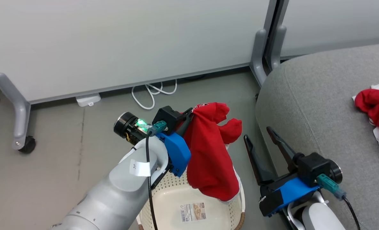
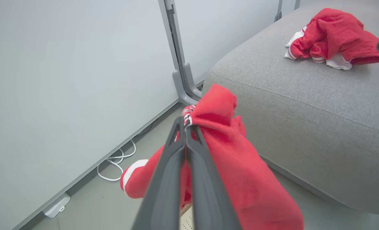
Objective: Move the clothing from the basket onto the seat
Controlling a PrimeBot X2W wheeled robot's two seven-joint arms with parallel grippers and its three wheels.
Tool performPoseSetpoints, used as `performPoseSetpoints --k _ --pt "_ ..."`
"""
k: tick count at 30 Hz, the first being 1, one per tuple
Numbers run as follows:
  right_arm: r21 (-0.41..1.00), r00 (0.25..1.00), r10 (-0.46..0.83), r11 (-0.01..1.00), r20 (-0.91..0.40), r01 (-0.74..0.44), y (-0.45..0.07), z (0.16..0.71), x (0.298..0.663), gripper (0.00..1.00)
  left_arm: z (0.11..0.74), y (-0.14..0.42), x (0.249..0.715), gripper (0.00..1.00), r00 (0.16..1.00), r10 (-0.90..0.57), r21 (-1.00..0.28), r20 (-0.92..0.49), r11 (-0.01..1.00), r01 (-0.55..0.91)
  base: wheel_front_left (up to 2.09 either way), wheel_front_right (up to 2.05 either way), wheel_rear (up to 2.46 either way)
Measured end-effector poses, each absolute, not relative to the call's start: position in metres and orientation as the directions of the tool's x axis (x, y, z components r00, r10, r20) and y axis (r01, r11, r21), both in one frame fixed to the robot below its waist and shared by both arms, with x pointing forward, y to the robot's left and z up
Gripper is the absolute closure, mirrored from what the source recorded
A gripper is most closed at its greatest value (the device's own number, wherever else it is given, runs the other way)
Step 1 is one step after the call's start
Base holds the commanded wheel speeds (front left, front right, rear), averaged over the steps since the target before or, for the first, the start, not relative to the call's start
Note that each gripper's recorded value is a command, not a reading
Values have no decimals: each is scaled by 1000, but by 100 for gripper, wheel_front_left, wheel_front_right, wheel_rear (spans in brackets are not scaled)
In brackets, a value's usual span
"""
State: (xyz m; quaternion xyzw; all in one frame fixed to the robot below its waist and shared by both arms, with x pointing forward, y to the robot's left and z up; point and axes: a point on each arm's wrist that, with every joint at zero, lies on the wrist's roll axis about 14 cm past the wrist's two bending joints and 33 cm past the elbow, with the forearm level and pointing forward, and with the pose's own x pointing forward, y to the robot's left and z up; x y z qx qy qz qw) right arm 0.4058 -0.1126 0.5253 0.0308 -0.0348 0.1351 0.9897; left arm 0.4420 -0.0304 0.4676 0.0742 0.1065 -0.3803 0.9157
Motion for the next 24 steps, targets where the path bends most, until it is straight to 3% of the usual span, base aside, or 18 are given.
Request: performPoseSetpoints --k 13,24 --pt "46 932 347 935 102 -353 -83 544 381 0 565 -42 433 100 711 -701 27 -63 711 703 0 0 0" --pt "46 934 344 936 99 -350 -84 543 379 0 563 -49 432 100 703 -707 12 -77 705 709 0 0 0"
